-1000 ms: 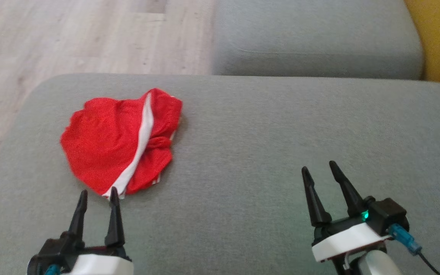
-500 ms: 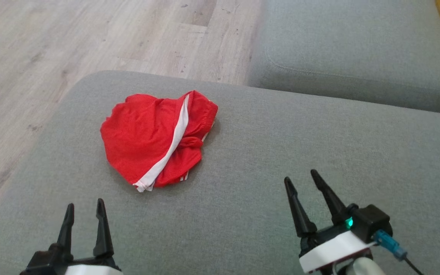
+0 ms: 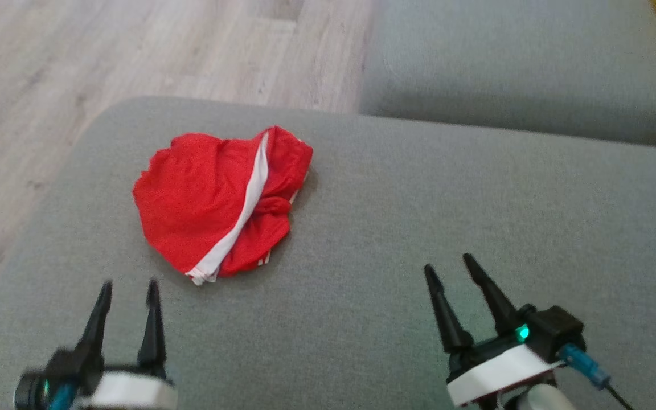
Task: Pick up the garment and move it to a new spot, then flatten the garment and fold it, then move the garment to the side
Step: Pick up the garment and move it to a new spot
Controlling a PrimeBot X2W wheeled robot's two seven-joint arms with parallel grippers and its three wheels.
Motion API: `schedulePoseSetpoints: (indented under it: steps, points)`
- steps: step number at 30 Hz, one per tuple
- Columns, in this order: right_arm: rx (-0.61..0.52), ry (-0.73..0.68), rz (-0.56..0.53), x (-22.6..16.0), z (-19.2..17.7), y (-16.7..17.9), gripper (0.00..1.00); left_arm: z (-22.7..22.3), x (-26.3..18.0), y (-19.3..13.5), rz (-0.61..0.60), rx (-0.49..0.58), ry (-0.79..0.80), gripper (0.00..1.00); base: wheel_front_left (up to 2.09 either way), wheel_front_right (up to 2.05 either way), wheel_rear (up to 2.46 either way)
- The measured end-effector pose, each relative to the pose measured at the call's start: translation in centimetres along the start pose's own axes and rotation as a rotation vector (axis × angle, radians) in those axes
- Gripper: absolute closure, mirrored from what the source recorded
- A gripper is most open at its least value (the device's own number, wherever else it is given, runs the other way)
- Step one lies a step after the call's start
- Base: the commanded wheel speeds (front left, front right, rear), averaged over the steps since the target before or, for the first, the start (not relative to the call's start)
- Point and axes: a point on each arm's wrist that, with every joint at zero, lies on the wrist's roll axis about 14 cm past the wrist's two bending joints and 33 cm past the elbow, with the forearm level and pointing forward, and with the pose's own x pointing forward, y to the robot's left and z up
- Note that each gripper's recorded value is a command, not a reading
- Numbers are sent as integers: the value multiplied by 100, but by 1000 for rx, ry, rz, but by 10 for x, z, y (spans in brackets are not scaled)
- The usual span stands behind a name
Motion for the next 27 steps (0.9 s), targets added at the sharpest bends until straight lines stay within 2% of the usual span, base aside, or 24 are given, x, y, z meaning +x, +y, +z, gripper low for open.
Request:
schedulePoseSetpoints:
  steps: [5, 8, 11, 18, 27]
  points:
    - [16, 5, -72, 4, -4, -29, 0, 10, 53, -35, -187, 152, 62, 0, 0, 0, 0]
    - [17, 0, -103, 10, -3, -43, 0, 7, 79, -65, -323, 232, 140, 0, 0, 0, 0]
    - [21, -3, -134, 14, -4, -57, 0, -4, 98, -79, -411, 297, 237, 0, 0, 0, 0]
    - [32, -1, -203, 13, -7, -85, 0, -43, 127, -81, -484, 395, 477, 0, 0, 0, 0]
    - [31, -3, -264, 6, -8, -106, 0, -76, 135, -82, -511, 385, 610, 0, 0, 0, 0]
